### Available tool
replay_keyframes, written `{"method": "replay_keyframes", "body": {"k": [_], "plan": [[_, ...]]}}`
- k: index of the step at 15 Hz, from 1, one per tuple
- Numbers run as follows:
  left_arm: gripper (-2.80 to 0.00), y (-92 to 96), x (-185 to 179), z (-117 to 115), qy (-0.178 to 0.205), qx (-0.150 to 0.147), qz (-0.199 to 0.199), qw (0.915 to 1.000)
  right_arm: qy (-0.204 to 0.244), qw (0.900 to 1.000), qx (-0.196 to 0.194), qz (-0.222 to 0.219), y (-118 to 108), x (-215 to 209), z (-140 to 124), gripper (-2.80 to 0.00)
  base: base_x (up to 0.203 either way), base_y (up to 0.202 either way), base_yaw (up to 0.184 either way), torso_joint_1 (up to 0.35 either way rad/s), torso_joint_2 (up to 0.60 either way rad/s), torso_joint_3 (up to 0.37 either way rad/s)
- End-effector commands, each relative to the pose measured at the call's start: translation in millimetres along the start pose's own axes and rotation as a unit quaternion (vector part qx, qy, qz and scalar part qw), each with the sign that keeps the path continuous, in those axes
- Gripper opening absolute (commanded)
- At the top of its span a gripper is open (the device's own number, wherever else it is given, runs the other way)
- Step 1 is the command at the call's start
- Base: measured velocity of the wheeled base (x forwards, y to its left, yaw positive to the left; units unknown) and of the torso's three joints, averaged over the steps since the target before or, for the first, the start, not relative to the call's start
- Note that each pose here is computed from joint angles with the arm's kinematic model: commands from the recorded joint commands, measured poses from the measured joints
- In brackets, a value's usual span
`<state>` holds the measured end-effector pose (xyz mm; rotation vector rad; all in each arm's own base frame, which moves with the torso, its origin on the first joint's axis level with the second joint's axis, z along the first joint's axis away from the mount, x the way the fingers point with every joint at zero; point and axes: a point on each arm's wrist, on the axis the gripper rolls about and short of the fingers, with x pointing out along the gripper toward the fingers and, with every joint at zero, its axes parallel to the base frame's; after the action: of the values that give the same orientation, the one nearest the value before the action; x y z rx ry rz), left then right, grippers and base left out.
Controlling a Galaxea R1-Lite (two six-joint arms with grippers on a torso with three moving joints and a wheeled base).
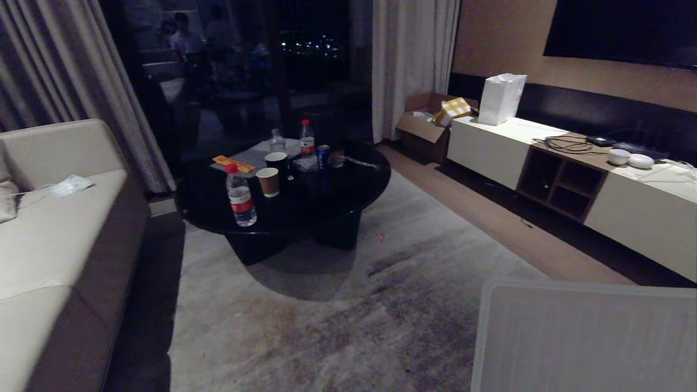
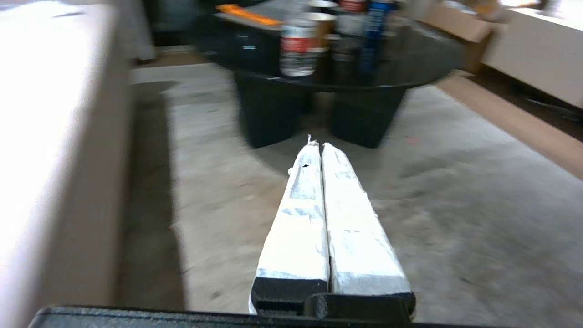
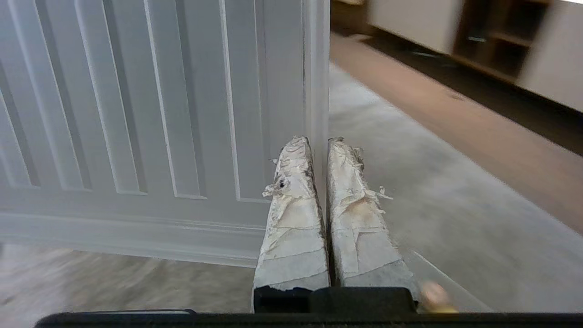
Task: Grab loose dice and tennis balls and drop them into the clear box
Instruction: Close the lid
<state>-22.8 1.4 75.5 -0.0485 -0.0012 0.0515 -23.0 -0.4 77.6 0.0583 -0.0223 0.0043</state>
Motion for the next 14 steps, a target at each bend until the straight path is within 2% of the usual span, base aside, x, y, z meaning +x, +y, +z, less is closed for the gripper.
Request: {"method": "replay_keyframes", "body": {"k": [1,10,14], "plan": [[-2.8,0.0,0.2,-0.4,0.002,0.0,0.0,1.0,0.004,1.0,0.0,0.0,-0.1,0.7,-2.0,-2.8,0.001,-0.009,0.16,0.006,0.0,0.006],[-2.8,0.0,0.2,-0.4,0.002,0.0,0.0,1.0,0.004,1.0,0.001,0.0,-0.1,0.7,-2.0,-2.8,0.0,-0.007,0.159,0.001,0.0,0.003],[-2.8,0.0,0.2,-0.4,0.002,-0.001,0.0,1.0,0.004,1.0,0.001,-0.001,-0.1,0.7,-2.0,-2.8,-0.001,0.0,0.018,-0.001,0.0,0.001]]}}
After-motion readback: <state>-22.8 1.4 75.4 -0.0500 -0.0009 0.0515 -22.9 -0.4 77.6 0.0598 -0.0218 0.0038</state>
